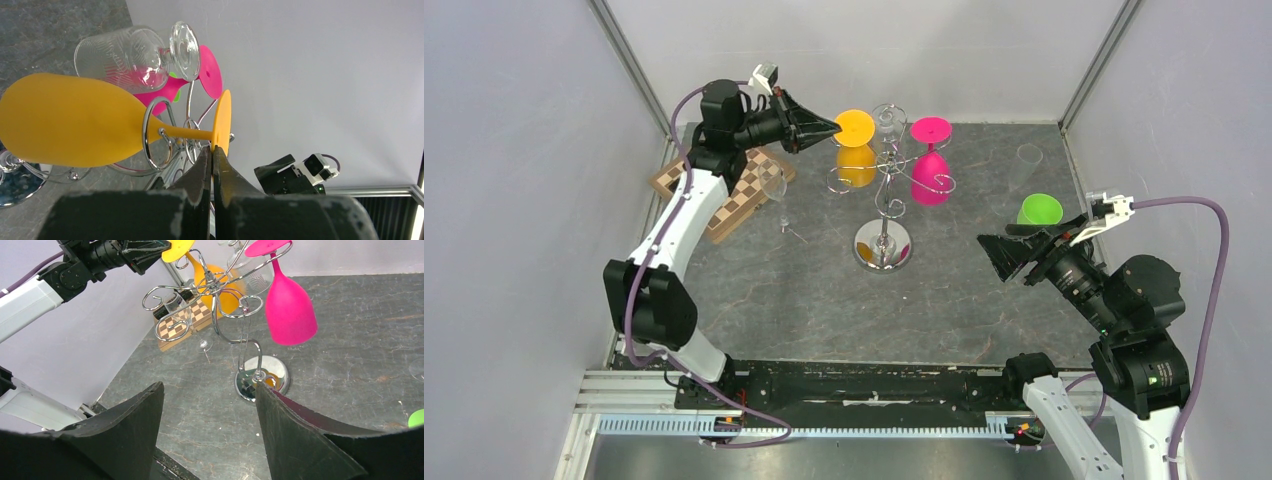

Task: Take the wine glass off the wine glass rack
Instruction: Pick up the wine glass from the wine rack.

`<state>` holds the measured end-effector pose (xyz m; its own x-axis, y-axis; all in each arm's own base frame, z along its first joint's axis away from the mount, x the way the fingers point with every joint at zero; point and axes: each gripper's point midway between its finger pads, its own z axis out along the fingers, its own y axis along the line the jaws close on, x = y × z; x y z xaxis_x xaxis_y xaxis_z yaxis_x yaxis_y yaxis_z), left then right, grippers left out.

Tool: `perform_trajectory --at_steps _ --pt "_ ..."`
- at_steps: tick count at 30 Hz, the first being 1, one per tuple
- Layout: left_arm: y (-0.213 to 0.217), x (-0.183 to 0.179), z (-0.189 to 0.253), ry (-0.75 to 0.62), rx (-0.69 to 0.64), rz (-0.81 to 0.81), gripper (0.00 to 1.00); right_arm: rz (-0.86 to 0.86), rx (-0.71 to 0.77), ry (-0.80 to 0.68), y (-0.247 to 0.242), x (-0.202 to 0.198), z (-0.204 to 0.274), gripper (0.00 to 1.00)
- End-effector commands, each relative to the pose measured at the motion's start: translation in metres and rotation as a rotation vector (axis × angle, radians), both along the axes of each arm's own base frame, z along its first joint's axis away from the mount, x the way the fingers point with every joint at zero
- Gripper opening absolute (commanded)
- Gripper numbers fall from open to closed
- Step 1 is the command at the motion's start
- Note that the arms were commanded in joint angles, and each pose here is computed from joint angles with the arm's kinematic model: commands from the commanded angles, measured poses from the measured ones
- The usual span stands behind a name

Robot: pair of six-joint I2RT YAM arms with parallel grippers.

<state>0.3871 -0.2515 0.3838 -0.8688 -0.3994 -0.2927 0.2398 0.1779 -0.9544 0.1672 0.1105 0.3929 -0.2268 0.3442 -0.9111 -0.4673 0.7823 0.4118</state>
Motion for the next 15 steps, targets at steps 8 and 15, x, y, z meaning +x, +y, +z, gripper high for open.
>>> perform_trajectory --at_steps 8,15 --pt "0.009 -0.049 0.012 -0.12 0.064 -0.046 0.02 -0.016 0.03 -0.049 -0.003 -0.007 0.017 0.72" --pt "0.018 -0.062 0.005 -0.121 0.12 -0.008 0.02 -0.017 0.022 -0.043 -0.003 -0.007 0.019 0.76"
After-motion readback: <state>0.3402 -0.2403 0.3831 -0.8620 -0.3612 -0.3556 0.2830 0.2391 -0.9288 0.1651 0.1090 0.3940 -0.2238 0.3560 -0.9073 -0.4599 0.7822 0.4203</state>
